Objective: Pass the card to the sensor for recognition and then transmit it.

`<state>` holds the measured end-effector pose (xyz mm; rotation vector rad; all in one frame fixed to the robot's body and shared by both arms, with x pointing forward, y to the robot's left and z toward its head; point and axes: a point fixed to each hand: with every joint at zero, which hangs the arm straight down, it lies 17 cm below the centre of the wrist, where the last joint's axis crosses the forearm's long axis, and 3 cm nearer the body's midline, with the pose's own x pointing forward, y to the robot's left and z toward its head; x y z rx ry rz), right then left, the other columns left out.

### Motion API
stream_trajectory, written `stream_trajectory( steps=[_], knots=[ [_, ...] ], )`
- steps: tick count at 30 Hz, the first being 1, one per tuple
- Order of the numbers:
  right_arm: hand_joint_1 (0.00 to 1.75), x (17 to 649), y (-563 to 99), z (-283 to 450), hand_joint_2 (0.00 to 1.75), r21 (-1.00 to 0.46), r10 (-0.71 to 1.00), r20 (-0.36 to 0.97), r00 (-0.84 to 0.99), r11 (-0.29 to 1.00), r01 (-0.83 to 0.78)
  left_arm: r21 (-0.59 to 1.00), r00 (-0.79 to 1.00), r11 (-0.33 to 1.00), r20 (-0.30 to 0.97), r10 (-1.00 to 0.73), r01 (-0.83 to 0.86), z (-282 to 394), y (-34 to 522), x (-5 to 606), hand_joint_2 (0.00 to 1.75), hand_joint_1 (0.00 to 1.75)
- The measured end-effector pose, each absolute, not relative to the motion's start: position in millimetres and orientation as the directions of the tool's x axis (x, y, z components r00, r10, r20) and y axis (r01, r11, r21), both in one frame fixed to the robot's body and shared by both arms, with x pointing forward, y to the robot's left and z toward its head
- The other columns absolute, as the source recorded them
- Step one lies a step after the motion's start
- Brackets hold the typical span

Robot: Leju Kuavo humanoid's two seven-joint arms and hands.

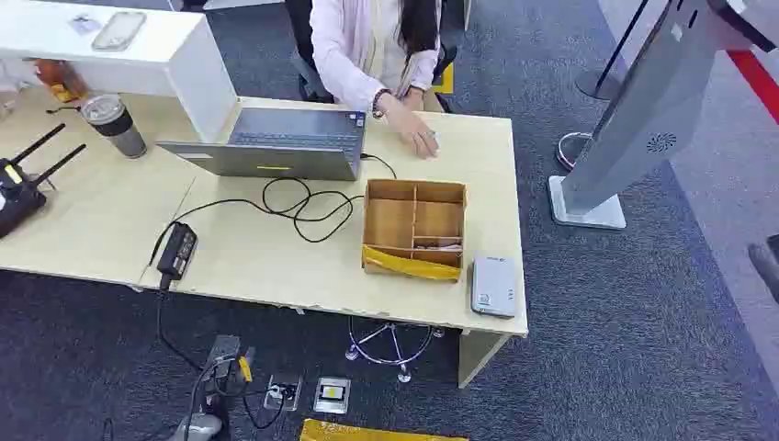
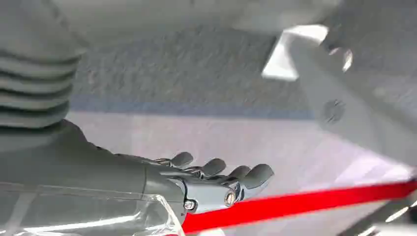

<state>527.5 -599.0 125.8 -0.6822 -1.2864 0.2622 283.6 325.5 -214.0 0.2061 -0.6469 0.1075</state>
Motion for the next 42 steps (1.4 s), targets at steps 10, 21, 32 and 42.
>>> stream_trajectory(
  steps=[10,21,32,42],
  knots=[
    [0.00,586.3,-493.9,169.7,1.75,-0.392,0.381,0.915,0.133,0.916,0.079,0.160,0.787,0.977,0.617,0.013,-0.141,-210.4,321.3,291.6,0.00,0.00],
    [0.00,603.3,-387.7,194.9,1.75,-0.122,0.129,0.990,0.059,0.986,-0.111,0.151,0.794,0.981,0.608,0.005,-0.122,-211.2,313.4,291.7,0.00,0.00],
    [0.00,606.8,-309.4,206.3,1.75,0.017,-0.009,0.999,0.038,0.973,-0.232,0.145,0.792,0.982,0.610,0.005,-0.118,-209.5,311.7,295.5,0.00,0.00],
    [0.00,606.3,-262.1,201.7,1.75,-0.117,0.111,0.993,-0.039,0.954,-0.276,0.158,0.795,0.981,0.607,-0.009,-0.109,-207.9,311.4,299.8,0.00,0.00]
  ],
)
